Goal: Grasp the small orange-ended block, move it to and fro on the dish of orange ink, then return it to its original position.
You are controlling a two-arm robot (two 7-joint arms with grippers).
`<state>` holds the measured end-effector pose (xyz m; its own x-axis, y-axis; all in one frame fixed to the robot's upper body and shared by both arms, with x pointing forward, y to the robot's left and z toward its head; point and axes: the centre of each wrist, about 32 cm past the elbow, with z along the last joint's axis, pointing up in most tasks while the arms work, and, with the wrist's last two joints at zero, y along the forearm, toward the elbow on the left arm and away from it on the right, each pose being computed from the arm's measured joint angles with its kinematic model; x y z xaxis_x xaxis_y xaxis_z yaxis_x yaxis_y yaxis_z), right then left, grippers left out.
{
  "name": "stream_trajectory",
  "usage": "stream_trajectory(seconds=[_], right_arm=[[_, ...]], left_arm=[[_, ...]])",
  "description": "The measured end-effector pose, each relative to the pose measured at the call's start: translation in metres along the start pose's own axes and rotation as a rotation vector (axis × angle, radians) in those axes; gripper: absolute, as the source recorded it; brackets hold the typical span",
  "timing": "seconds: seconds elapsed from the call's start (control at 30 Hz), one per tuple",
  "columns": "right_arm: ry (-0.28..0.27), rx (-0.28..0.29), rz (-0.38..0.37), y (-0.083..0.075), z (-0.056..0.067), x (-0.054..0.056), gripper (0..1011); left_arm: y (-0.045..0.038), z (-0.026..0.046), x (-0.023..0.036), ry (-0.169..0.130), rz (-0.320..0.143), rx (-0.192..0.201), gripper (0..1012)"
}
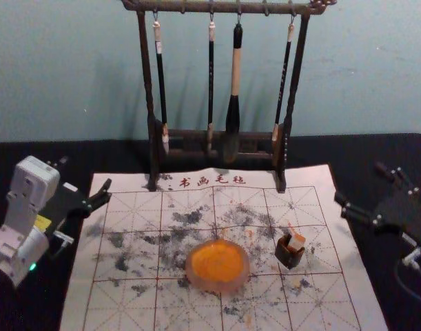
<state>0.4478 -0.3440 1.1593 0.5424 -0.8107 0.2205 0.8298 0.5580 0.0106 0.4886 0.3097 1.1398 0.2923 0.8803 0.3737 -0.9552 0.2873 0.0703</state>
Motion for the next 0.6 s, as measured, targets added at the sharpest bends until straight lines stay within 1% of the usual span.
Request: stream_trajectory(seconds=[0.07,0.1,0.2,0.33,0.47,0.6], right_arm=[[0.006,0.003,0.034,-0.003,0.0,0.0,1002],[0.013,0.003,0.07,-0.005,0.0,-0.001,1003],[0.024,0.0,0.115,-0.007,-0.001,-0.002,1002],[0.046,-0.022,0.189,-0.008,-0.005,-0.005,1003],[0.058,-0.044,0.218,-0.006,-0.008,-0.007,1003],[0.074,-0.079,0.244,-0.001,-0.012,-0.01,1003]], left_arm=[[0.0,0.0,0.0,0.0,0.0,0.0,1001],[0.0,0.0,0.0,0.0,0.0,0.0,1001],[0.0,0.0,0.0,0.0,0.0,0.0,1001],[0.0,0.0,0.0,0.0,0.0,0.0,1001],[0.0,0.0,0.0,0.0,0.0,0.0,1001],[0.0,0.0,0.0,0.0,0.0,0.0,1001]])
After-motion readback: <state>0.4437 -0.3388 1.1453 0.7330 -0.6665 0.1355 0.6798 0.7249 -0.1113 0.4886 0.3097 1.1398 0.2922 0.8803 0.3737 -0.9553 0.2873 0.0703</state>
